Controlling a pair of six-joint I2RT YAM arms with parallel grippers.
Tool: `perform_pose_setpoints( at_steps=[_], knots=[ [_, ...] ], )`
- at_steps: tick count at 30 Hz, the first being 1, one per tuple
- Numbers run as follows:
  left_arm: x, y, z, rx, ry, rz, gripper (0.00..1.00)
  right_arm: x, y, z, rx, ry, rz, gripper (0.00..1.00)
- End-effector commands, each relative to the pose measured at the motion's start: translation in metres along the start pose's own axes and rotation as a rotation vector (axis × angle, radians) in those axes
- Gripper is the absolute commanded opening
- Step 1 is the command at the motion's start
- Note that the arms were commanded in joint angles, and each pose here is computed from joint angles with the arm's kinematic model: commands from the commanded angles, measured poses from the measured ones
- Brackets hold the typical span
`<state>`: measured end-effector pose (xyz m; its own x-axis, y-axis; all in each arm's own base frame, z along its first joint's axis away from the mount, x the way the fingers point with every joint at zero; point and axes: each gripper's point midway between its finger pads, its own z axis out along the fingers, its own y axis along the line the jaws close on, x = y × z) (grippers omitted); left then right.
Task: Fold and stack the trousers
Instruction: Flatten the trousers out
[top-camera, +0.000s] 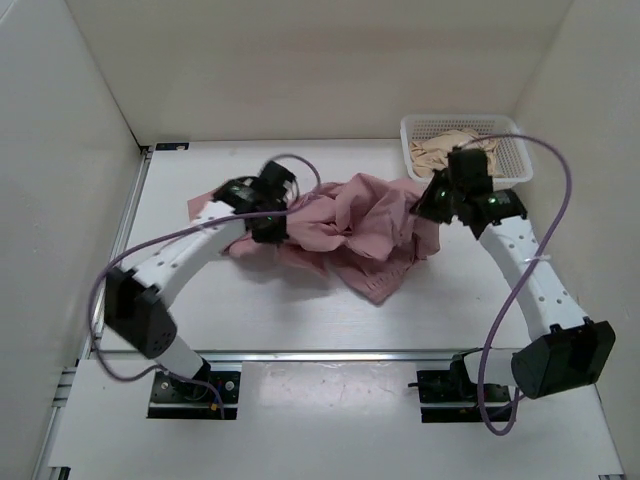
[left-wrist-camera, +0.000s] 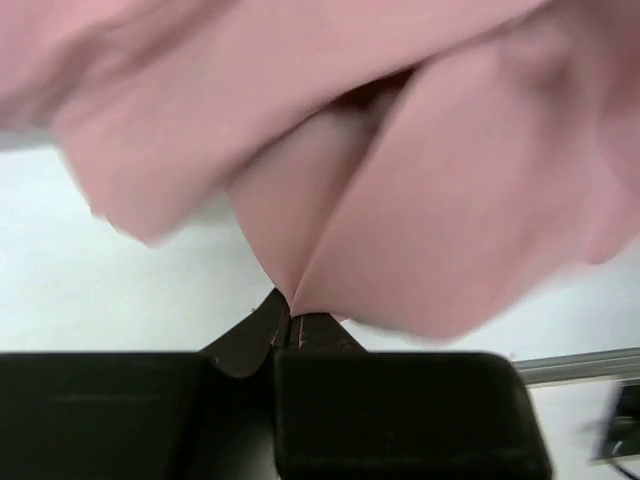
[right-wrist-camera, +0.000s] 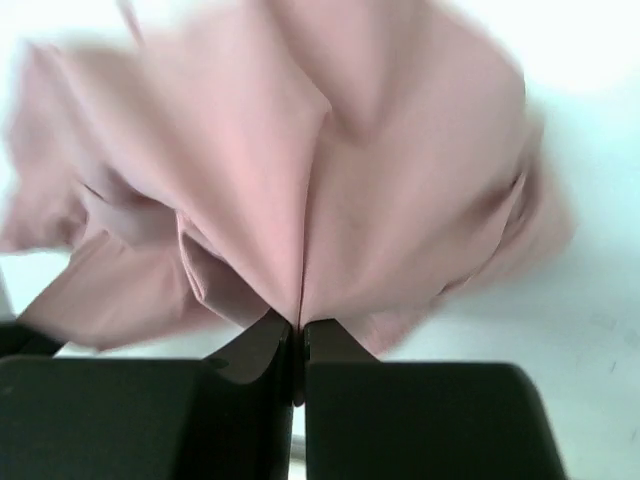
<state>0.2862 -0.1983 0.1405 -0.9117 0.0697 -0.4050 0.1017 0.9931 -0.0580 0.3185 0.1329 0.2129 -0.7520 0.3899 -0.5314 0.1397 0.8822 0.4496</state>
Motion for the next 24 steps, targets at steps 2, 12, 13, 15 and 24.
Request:
perform_pose_setpoints(
  at_steps=[2,12,13,15,24],
  knots=[
    [-0.029,0.044,-0.114,0.006,-0.216,-0.047,0.1,-0.085,0.012,-0.028,0.002,-0.177,-0.055,0.0],
    [-0.031,0.083,-0.16,-0.006,-0.309,-0.155,0.1,-0.13,0.083,0.017,-0.168,-0.06,-0.173,0.81],
    [-0.032,0.085,-0.16,-0.016,-0.313,-0.156,0.1,-0.122,0.074,0.013,-0.128,-0.076,-0.16,0.81],
    [-0.034,0.097,-0.149,-0.065,-0.29,-0.183,0.1,-0.08,0.052,0.0,-0.122,-0.071,-0.109,0.82],
    [-0.058,0.135,-0.152,-0.17,-0.342,-0.293,0.1,0.094,-0.052,-0.005,-0.018,0.165,0.177,0.18]
  ],
)
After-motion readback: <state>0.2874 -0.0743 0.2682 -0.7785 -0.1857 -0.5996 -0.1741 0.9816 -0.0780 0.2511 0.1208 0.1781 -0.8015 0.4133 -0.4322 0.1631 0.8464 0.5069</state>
